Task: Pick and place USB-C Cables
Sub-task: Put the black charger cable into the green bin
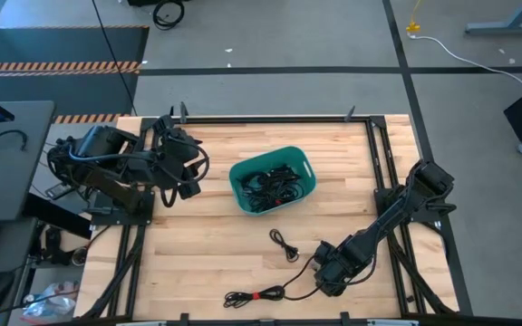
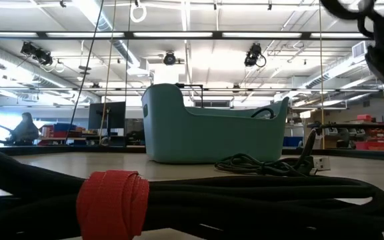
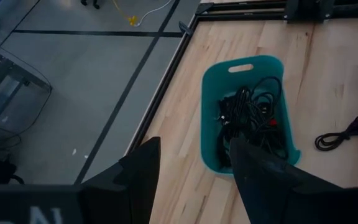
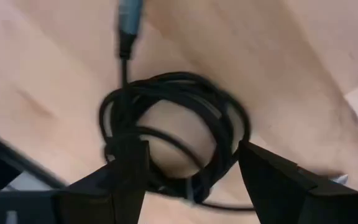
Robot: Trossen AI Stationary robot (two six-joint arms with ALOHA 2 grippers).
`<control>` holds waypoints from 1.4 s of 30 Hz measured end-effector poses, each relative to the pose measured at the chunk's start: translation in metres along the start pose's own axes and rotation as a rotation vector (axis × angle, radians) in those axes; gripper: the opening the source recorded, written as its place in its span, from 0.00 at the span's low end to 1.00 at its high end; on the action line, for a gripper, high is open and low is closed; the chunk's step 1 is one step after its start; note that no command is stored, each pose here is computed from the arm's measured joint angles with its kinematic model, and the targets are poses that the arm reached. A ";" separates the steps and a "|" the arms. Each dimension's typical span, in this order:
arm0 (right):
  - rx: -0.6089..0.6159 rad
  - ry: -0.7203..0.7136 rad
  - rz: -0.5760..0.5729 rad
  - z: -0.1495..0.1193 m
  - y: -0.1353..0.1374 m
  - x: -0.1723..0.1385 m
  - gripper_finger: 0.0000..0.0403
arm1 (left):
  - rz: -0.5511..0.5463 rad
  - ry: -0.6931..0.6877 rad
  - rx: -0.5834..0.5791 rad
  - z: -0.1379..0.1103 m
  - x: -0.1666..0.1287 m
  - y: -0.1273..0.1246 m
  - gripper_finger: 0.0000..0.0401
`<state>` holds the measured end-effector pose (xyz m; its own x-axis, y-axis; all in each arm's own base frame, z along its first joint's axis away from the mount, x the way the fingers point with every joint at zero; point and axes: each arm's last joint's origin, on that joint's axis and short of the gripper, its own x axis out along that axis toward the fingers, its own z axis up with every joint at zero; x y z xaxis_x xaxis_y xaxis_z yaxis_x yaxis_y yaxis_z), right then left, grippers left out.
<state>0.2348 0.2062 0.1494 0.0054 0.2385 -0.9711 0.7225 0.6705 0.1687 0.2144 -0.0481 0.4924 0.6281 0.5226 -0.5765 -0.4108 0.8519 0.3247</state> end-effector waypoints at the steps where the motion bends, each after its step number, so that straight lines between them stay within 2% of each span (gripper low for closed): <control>1: 0.001 -0.001 -0.008 0.000 -0.003 0.002 0.62 | 0.000 0.000 0.000 0.000 0.000 0.000 0.50; 11: 0.012 0.015 -0.050 0.001 -0.022 0.018 0.58 | 0.000 -0.001 -0.001 0.000 0.000 0.000 0.50; 15: 0.021 0.035 -0.051 0.002 -0.023 0.018 0.44 | 0.000 -0.001 -0.007 0.000 0.000 0.000 0.50; 21: 0.058 0.057 -0.050 0.004 -0.024 0.019 0.07 | 0.000 -0.002 -0.010 0.000 0.000 0.000 0.50; 27: 0.057 0.088 -0.008 0.010 -0.020 0.012 0.05 | 0.000 -0.002 -0.010 0.000 0.000 0.000 0.50; 31: 0.025 0.042 0.118 0.023 -0.006 -0.018 0.05 | 0.000 -0.003 -0.010 0.000 0.000 0.000 0.50; 37: -0.059 -0.235 0.257 0.056 0.007 -0.087 0.05 | 0.000 -0.003 -0.011 0.000 0.000 0.000 0.50; 42: -0.171 -0.449 0.259 0.093 -0.002 -0.146 0.05 | 0.000 -0.003 -0.030 0.000 0.000 0.000 0.50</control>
<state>0.2972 0.1050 0.2752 0.4900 0.1123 -0.8645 0.5362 0.7430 0.4005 0.2148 -0.0482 0.4925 0.6299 0.5225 -0.5747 -0.4300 0.8508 0.3022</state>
